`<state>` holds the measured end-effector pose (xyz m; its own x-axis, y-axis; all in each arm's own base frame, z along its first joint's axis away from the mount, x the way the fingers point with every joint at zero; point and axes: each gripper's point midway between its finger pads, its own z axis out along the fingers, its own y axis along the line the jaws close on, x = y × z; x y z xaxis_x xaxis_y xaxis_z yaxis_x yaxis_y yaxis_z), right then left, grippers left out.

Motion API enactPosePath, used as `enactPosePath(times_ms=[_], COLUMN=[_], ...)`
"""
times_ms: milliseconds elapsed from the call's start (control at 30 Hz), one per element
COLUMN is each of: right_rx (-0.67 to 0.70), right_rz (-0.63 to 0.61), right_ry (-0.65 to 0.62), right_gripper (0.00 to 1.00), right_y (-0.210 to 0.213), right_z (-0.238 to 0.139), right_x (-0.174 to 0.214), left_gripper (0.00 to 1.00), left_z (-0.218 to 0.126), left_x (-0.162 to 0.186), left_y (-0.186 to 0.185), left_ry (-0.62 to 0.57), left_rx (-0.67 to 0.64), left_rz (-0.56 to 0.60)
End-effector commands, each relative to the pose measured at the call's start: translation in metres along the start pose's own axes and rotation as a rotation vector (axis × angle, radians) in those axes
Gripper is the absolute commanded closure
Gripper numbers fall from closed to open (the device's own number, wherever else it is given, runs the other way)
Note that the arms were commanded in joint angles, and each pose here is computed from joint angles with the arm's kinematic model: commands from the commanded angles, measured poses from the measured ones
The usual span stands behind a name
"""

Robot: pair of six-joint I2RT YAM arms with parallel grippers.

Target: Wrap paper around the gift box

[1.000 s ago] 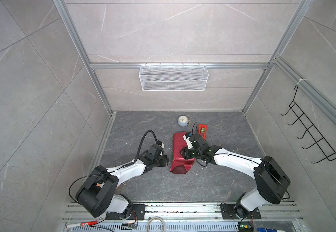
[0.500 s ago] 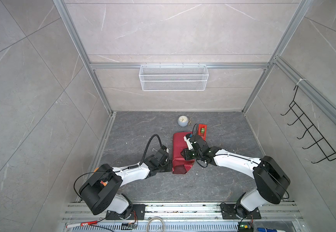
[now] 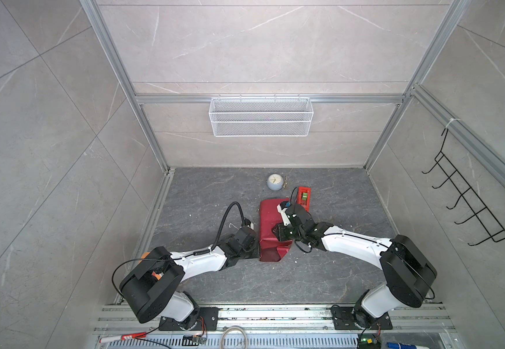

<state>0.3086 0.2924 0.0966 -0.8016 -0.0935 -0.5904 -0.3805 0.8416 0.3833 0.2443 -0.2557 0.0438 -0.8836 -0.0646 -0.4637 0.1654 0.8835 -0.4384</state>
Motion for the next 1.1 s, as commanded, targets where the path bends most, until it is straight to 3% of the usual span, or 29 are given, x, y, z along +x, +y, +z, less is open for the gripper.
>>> enactPosePath(times_ms=[0, 300, 1067], right_rx=[0.039, 0.042, 0.035], right_rz=[0.02, 0.025, 0.04], right_ry=[0.066, 0.069, 0.082], right_gripper=[0.7, 0.7, 0.72], right_y=[-0.013, -0.015, -0.017], right_z=[0.004, 0.005, 0.008], right_x=[0.024, 0.026, 0.035], left_gripper=[0.82, 0.83, 0.79], left_z=[-0.008, -0.003, 0.02], left_x=[-0.022, -0.018, -0.026], left_y=[-0.02, -0.041, -0.055], left_ry=[-0.075, -0.064, -0.113], left_rx=[0.056, 0.097, 0.127], left_rz=[0.005, 0.032, -0.036])
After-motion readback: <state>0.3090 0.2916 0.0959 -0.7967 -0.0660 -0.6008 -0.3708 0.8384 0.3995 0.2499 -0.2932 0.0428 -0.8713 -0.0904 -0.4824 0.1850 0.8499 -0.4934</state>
